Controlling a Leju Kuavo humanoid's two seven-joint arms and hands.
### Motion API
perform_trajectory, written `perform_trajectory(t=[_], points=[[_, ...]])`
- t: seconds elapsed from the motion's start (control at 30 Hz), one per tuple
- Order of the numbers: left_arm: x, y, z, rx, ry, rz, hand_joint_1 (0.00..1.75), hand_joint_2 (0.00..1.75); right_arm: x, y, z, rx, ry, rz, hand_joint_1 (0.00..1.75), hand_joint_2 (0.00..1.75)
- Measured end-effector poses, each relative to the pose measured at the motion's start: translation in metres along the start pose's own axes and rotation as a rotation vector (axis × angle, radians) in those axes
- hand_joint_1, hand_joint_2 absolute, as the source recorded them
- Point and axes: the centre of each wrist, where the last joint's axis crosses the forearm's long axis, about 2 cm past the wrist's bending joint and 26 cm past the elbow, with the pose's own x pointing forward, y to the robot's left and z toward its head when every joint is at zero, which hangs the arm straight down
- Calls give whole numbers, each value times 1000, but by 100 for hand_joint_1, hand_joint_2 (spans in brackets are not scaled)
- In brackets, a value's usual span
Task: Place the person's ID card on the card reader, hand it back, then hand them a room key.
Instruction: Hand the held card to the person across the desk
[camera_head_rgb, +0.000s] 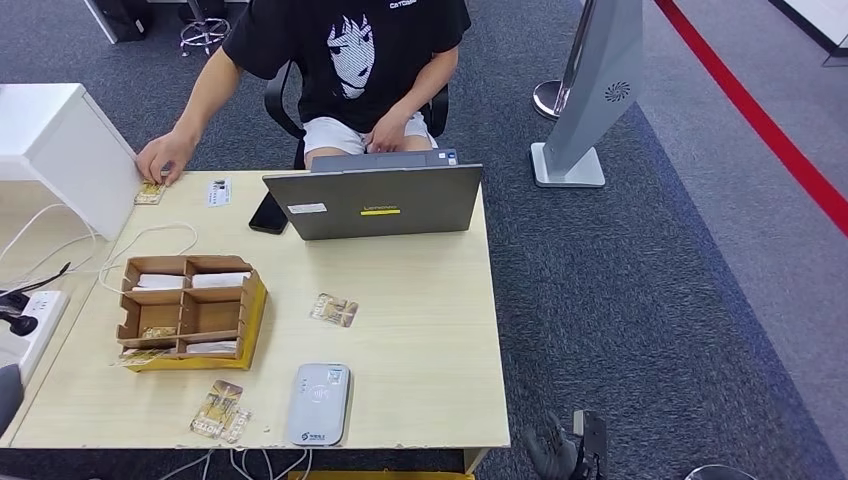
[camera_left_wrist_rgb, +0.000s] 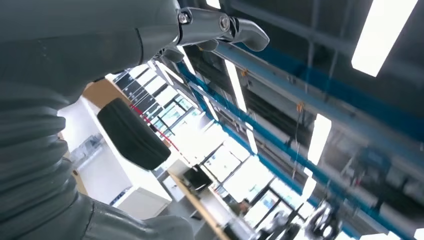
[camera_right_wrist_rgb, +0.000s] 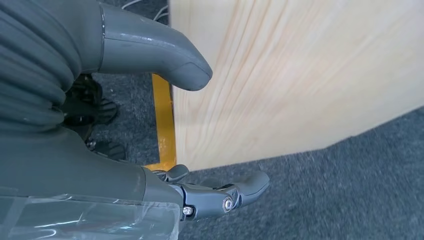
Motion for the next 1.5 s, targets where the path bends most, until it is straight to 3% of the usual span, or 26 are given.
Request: perform_trajectory(t=[0.17,0.4,0.77,1.0,1.17,1.33,1.37,1.4,1.47,1.5], points=[[-11,27,37,130,187,167,0,175,-1,-17,8,-60,-15,-37,0,175],[-35,34,96,144,458,191,0,175,-2,-33,18,-138,-28,-74,0,175],[-71,12,189,7,892,271,0,175,-2,-46,26,-172,-37,-85,0,175],[-92,-2,262,-131,1215,186,0,175,-1,-48,24,-173,-50,-79,0,175],[-92,-12,310,-188,1433,128,0,175,0,-47,23,-168,-56,-72,0,175],[-86,-22,335,-225,1589,120,0,175,-1,-47,23,-164,-55,-79,0,175],[-85,-24,338,-233,1613,123,15,175,-1,-47,23,-163,-56,-79,0,175],[-83,-26,341,-239,1633,128,59,175,-1,-47,23,-162,-56,-79,9,175],[-81,-29,346,-244,1664,140,146,175,-1,-47,23,-163,-59,-81,87,175],[-80,-31,348,-249,1681,145,175,175,-1,-47,23,-163,-60,-82,131,175]])
